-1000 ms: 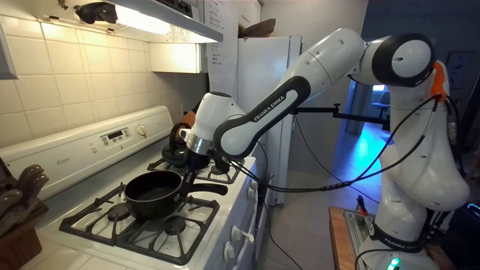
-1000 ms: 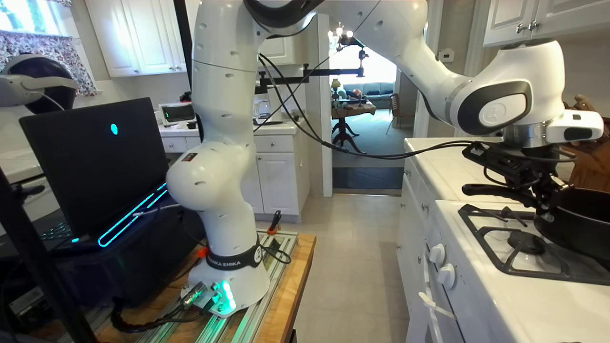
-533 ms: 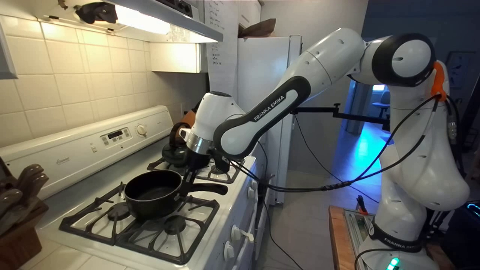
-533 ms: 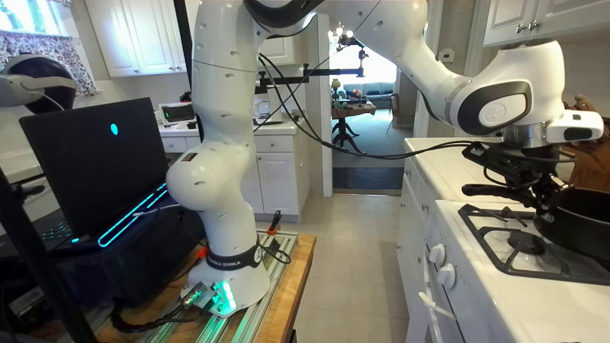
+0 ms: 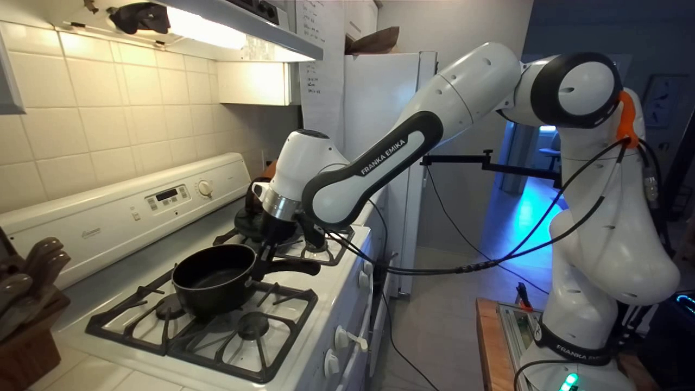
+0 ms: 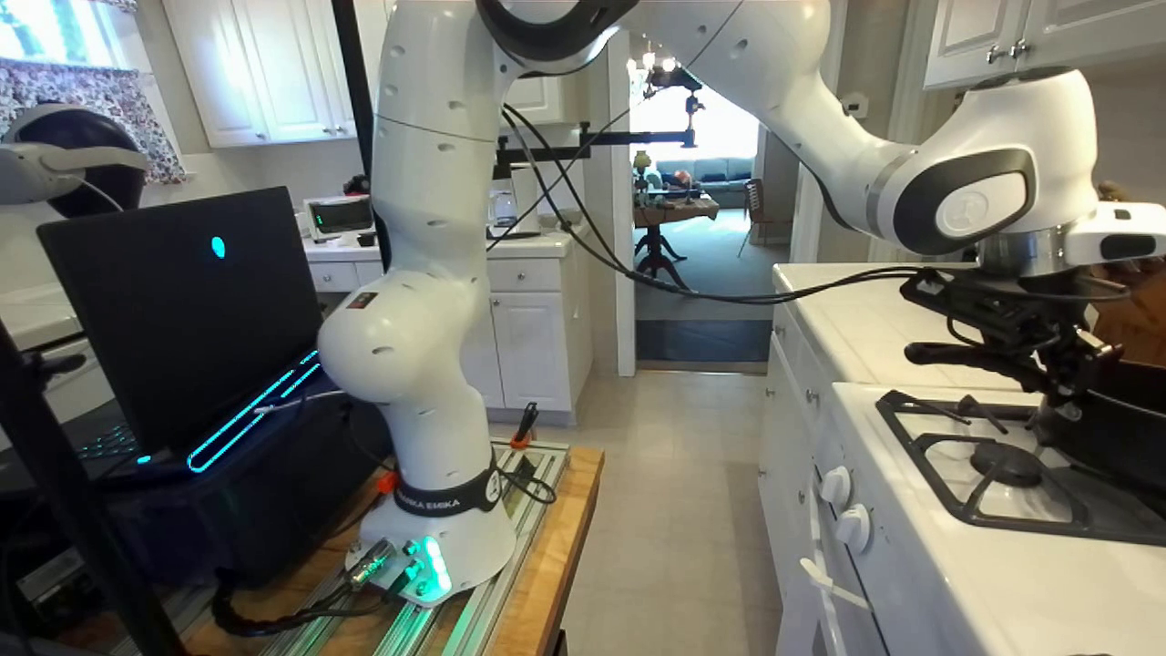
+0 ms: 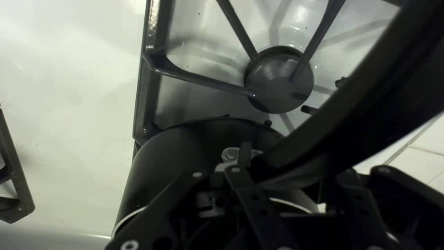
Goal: Move the black pot from the bottom stove plate to the top plate on the left
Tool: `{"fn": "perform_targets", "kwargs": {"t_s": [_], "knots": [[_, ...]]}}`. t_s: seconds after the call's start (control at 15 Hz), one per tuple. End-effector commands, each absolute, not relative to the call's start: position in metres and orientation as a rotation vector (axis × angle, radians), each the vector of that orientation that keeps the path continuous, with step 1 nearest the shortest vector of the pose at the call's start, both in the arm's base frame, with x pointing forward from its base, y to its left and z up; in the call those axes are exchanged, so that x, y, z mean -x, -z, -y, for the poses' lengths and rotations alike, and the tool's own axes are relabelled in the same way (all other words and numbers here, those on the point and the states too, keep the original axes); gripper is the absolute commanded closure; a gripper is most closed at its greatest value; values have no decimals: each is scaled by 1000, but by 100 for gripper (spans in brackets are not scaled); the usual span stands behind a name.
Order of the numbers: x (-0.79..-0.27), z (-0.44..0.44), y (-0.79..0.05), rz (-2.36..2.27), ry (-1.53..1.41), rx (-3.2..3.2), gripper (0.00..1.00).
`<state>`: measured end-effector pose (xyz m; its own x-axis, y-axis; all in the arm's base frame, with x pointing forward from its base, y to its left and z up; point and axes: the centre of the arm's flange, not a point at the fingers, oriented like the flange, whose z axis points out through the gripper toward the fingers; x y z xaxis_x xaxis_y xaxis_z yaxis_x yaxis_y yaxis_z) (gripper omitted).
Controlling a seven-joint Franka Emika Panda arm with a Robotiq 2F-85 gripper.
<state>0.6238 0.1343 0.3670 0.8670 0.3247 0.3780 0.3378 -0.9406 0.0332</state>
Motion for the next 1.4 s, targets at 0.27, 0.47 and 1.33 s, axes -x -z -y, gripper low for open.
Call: {"fn": "perform_targets", "kwargs": {"t_s": [0.27, 0.47, 1.33], "knots": [[-668, -150, -361, 574, 674, 2973, 92], [-680, -152, -364, 563, 698, 2963, 92], [-711, -160, -364, 562, 751, 2945, 92]]}}
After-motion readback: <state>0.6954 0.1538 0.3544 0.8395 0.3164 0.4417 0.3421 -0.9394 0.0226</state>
